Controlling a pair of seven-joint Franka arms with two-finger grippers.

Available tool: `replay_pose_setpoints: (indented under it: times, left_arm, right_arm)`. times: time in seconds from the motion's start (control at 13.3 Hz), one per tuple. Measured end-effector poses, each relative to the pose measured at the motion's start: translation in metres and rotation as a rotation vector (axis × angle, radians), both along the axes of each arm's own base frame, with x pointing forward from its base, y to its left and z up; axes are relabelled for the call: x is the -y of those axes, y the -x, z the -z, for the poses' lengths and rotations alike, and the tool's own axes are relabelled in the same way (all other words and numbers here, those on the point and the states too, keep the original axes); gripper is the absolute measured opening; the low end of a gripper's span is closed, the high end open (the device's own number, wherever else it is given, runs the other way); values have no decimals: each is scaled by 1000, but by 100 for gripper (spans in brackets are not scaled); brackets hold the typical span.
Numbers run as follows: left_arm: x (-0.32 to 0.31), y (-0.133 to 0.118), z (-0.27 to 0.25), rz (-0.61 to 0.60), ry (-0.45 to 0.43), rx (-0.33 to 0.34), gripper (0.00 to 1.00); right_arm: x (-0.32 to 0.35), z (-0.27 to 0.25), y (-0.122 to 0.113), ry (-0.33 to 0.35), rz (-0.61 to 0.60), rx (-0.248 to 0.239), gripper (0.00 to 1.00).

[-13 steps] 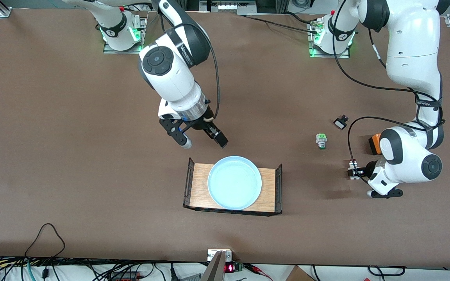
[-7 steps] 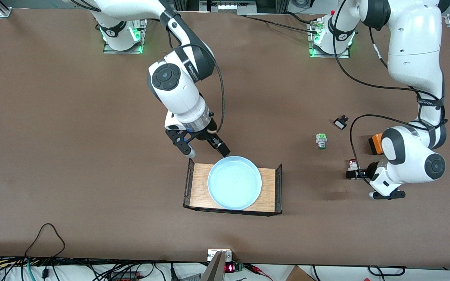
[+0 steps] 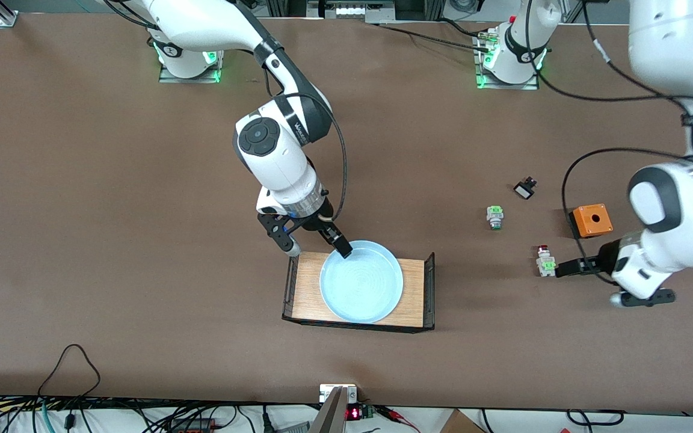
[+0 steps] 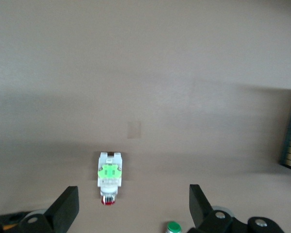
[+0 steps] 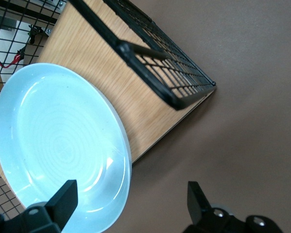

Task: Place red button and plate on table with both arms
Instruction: 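Open the left gripper and raise it while the right gripper grips the plate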

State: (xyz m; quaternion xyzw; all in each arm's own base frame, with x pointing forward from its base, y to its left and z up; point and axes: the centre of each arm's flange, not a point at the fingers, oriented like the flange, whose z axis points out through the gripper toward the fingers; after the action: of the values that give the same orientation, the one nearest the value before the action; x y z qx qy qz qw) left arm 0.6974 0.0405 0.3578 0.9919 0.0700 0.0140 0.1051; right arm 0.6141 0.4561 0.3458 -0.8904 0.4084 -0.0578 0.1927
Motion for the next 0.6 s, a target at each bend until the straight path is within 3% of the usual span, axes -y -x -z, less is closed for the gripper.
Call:
replay_pose_setpoints:
  times: [0.23, 0.6]
  left_arm:
    - [-8, 15, -57, 62, -95, 2, 100]
    - [-3, 38, -117, 141, -181, -14, 100]
  right_arm:
    - [-1, 9, -2, -3, 4, 10, 98]
    - [-1, 7, -3, -8, 7, 15, 41]
